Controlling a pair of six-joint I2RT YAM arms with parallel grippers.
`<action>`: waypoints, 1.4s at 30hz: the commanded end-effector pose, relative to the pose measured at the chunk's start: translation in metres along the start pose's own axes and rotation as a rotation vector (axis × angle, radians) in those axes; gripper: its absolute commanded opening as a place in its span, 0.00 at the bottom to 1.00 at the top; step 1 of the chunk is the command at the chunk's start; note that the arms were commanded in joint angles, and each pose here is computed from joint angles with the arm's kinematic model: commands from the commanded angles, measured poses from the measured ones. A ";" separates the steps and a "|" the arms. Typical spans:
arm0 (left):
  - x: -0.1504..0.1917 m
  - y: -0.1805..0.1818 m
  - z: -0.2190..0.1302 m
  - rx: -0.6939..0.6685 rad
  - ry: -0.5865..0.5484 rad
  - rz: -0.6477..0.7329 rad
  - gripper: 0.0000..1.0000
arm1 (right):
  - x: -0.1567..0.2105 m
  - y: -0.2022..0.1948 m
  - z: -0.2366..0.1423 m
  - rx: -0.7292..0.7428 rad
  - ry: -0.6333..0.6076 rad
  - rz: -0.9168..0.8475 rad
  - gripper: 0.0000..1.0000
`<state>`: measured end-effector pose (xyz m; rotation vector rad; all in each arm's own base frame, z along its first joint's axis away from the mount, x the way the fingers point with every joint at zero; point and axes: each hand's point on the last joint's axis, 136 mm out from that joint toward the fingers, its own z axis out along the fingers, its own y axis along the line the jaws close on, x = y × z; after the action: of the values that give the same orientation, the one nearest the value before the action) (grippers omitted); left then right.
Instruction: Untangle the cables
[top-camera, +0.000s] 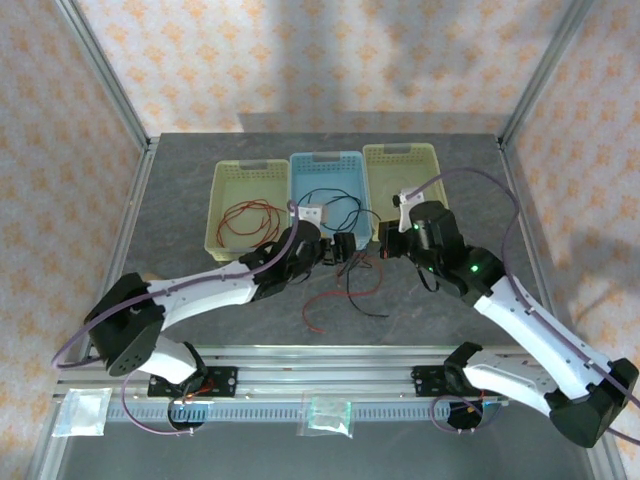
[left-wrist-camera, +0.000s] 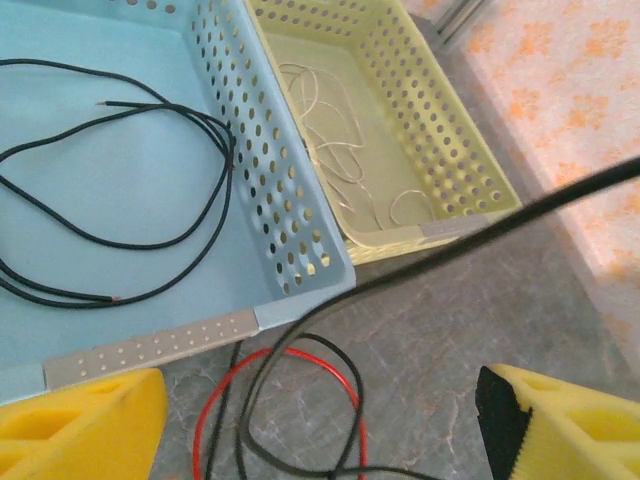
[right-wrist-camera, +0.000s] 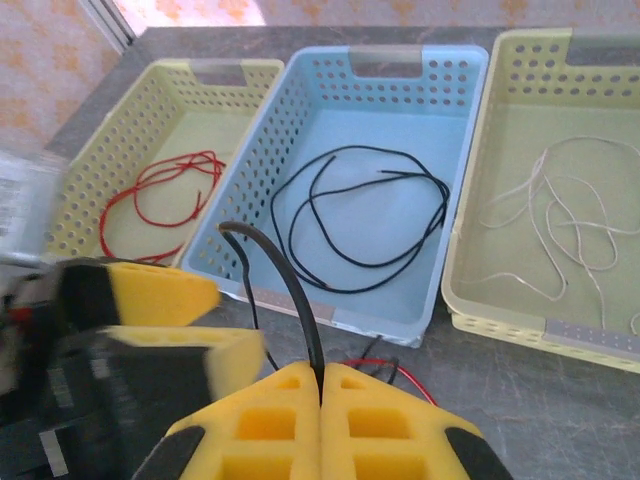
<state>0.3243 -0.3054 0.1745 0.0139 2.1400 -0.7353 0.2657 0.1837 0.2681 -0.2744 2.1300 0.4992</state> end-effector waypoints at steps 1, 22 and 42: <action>-0.023 -0.001 0.004 -0.057 -0.071 -0.024 0.78 | -0.029 0.014 -0.019 -0.054 -0.086 -0.012 0.00; 0.029 0.024 0.044 -0.117 0.058 -0.049 0.76 | -0.103 0.041 -0.078 -0.159 -0.284 0.005 0.00; 0.059 0.039 0.050 -0.134 0.115 -0.074 0.75 | -0.156 0.047 -0.140 -0.184 -0.474 0.029 0.00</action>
<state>0.3412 -0.3147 0.1143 -0.1059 2.2406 -0.6702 0.2423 0.1729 0.4501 -0.2290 1.7228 0.6907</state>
